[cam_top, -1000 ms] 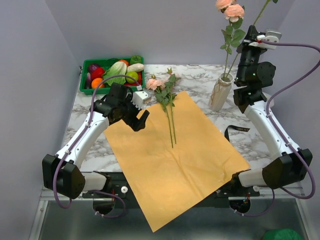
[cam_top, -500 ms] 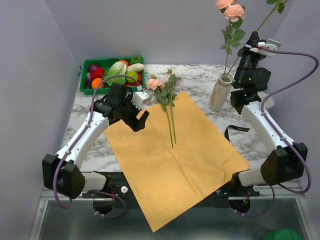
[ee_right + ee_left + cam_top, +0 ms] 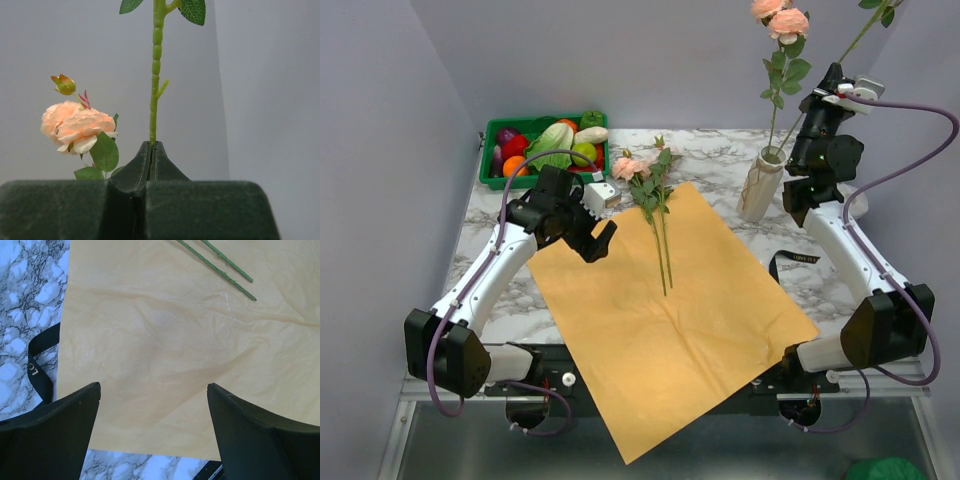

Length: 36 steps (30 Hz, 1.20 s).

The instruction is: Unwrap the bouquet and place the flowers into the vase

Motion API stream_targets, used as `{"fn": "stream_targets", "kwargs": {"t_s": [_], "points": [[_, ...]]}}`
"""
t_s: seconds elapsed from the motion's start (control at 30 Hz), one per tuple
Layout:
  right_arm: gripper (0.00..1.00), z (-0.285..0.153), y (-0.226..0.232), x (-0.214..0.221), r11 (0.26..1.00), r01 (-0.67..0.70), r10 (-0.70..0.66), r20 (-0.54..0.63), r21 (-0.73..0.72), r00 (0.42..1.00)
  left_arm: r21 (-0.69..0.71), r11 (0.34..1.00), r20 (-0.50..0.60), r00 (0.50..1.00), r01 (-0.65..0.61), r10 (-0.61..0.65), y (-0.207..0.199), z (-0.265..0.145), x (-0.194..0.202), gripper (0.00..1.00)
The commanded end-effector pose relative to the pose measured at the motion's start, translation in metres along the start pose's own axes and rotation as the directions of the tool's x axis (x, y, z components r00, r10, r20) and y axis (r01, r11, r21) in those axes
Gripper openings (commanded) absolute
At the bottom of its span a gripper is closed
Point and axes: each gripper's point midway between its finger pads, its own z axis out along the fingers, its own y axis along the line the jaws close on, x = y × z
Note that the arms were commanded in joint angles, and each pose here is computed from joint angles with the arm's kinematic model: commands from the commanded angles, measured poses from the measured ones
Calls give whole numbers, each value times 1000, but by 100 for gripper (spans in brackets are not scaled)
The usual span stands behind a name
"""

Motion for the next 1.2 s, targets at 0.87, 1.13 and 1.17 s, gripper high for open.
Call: {"fn": "stream_targets", "kwargs": {"t_s": [0.87, 1.13, 1.17], "points": [[1, -54, -4, 63, 998, -62, 59, -132, -20, 989, 4, 1000, 33, 999, 3, -3, 1, -3, -3, 96], [50, -70, 6, 76, 993, -74, 54, -211, -91, 976, 17, 1000, 37, 999, 6, -6, 0, -4, -7, 96], [57, -71, 9, 76, 991, -77, 52, -221, -108, 974, 18, 1000, 35, 999, 8, -9, 0, -4, -7, 96]]}}
